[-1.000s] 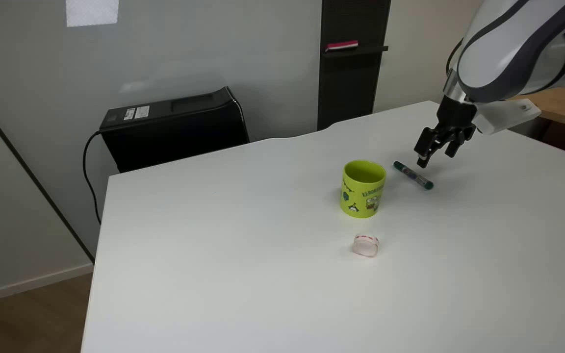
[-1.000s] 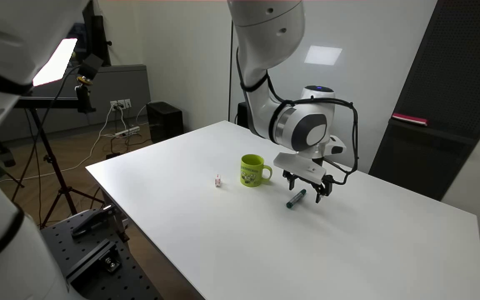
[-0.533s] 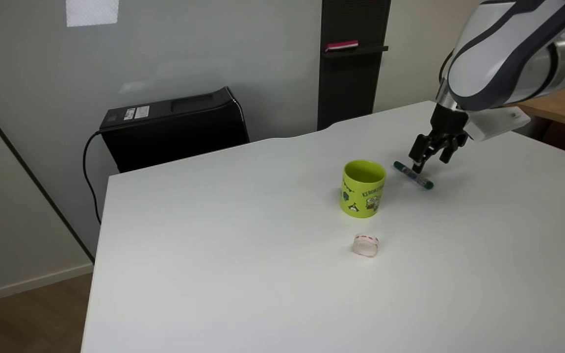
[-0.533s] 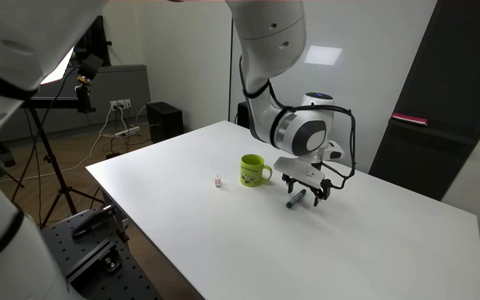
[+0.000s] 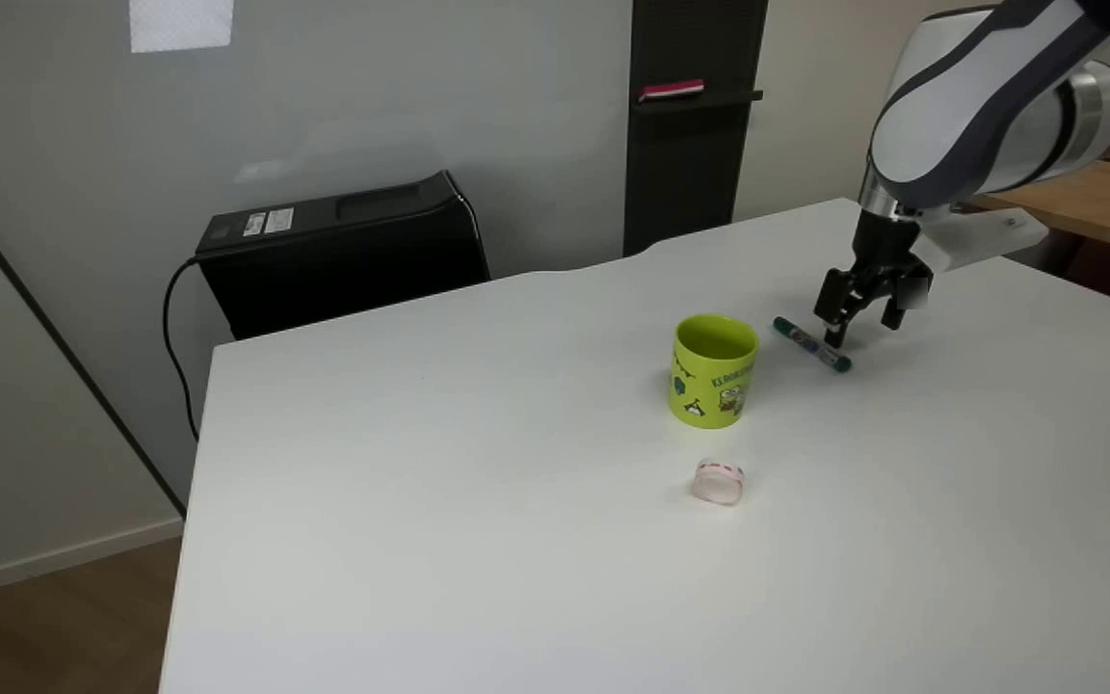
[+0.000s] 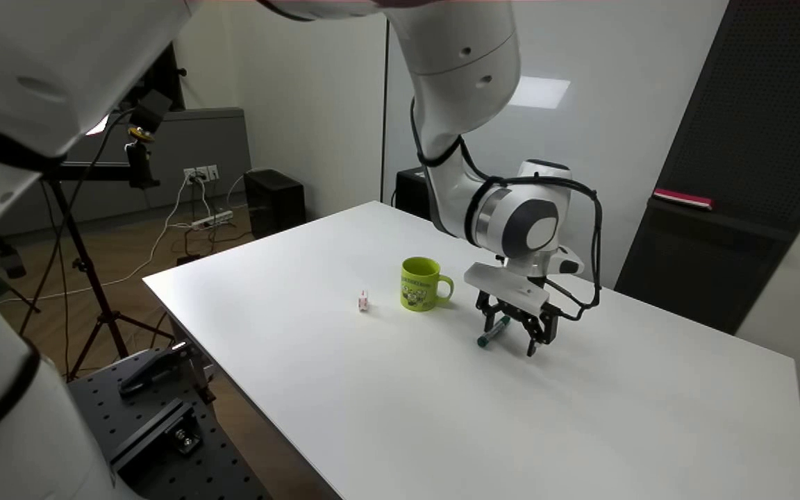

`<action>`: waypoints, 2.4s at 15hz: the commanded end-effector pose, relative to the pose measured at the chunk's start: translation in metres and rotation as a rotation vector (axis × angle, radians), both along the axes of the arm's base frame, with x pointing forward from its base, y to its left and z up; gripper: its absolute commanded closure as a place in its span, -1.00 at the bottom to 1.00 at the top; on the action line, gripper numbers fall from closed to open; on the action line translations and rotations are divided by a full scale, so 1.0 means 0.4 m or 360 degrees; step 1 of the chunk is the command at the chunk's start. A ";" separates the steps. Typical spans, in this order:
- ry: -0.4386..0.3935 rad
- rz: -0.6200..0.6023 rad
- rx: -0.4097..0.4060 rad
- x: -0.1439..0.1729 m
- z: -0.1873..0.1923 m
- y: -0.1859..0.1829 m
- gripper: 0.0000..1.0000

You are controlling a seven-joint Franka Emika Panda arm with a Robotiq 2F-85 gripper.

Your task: Place the marker inside the yellow mug

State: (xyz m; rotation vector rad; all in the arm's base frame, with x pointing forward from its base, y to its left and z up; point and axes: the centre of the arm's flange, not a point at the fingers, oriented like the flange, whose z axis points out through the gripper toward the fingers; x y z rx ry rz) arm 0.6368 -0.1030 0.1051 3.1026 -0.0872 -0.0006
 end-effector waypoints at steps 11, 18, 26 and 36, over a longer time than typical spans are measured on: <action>0.0026 -0.0145 -0.0015 0.048 -0.033 0.056 -1.00; 0.0045 -0.0161 -0.0030 0.047 -0.052 0.064 0.17; 0.0087 -0.0209 -0.0037 0.069 -0.032 0.048 0.93; 0.0130 -0.0280 -0.0046 0.120 0.078 0.021 0.93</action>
